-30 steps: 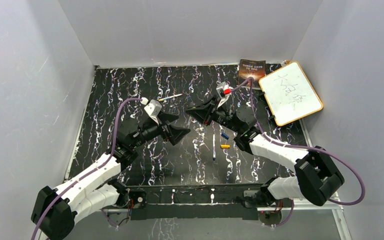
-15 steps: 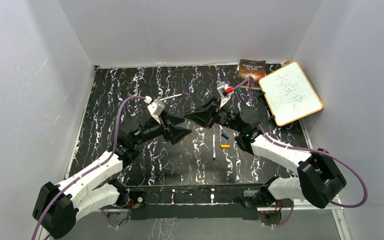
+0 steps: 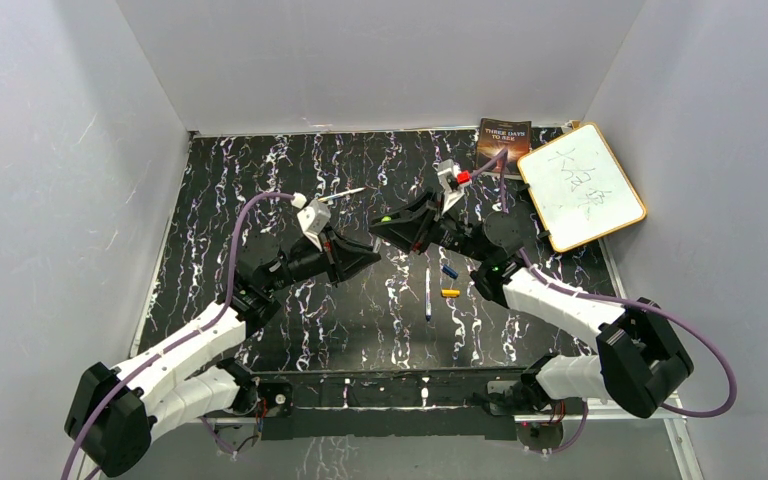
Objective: Insert the pens into the pen caps
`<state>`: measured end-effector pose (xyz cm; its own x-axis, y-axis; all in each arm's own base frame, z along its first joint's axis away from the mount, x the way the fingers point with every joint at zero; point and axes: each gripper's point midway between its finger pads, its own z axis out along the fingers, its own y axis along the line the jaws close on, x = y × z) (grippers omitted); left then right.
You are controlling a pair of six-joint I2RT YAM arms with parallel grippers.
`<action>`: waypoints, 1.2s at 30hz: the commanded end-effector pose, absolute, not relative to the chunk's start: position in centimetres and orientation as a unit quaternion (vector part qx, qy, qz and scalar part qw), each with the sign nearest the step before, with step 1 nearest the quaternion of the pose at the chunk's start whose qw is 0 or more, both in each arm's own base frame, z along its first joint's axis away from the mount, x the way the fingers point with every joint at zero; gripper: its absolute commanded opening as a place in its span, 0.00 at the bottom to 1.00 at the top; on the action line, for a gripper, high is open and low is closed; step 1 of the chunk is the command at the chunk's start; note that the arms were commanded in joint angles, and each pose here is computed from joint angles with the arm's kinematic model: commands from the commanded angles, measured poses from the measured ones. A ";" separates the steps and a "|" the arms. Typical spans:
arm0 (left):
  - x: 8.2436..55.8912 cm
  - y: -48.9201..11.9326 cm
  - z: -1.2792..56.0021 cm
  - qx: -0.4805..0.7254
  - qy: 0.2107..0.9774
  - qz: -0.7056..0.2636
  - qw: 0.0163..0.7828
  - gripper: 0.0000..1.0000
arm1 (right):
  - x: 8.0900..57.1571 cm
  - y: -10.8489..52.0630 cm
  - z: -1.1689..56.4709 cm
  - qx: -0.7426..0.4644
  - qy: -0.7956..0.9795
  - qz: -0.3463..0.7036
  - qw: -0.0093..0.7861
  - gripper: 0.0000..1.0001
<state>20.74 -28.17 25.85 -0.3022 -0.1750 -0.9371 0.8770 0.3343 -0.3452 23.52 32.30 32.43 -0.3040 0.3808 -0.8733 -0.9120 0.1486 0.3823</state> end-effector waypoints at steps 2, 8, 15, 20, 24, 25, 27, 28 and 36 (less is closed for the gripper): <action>21.1 -28.0 28.4 0.273 0.606 -0.509 0.548 0.00 | 23.3 31.3 36.4 -0.246 0.487 0.595 0.590 0.40; 22.8 -27.3 27.4 0.232 0.634 -0.480 0.560 0.00 | 26.4 28.6 36.3 -0.164 0.510 0.527 0.660 0.55; 28.8 -22.8 20.8 0.113 0.789 -0.297 0.526 0.00 | 32.8 22.1 30.2 0.021 0.640 0.354 0.681 0.61; 32.4 -17.8 15.0 0.026 0.876 -0.125 0.464 0.00 | 31.8 22.4 29.4 -0.025 0.651 0.343 0.677 0.57; 34.9 -15.7 12.3 -0.008 0.887 -0.153 0.436 0.00 | 32.1 22.8 28.8 -0.031 0.665 0.339 0.665 0.55; 35.6 -14.7 11.6 -0.017 0.890 -0.149 0.431 0.00 | 32.1 22.9 28.7 -0.033 0.668 0.339 0.662 0.55; 36.6 -13.0 10.1 -0.021 0.900 -0.124 0.417 0.00 | 31.9 23.0 28.6 -0.040 0.672 0.338 0.658 0.55; 36.9 -12.2 9.3 -0.021 0.904 -0.110 0.412 0.00 | 31.8 22.9 28.5 -0.044 0.673 0.336 0.657 0.55; 37.9 -8.1 2.9 -0.014 0.940 -0.081 0.331 0.00 | 31.3 22.1 27.5 -0.058 0.685 0.311 0.656 0.55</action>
<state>37.09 -8.97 3.79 -0.7532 -0.1246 -0.6459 -0.0104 0.9840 -0.1777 31.45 22.67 25.25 -0.1995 0.3258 -0.9241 -0.4737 0.7935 0.3821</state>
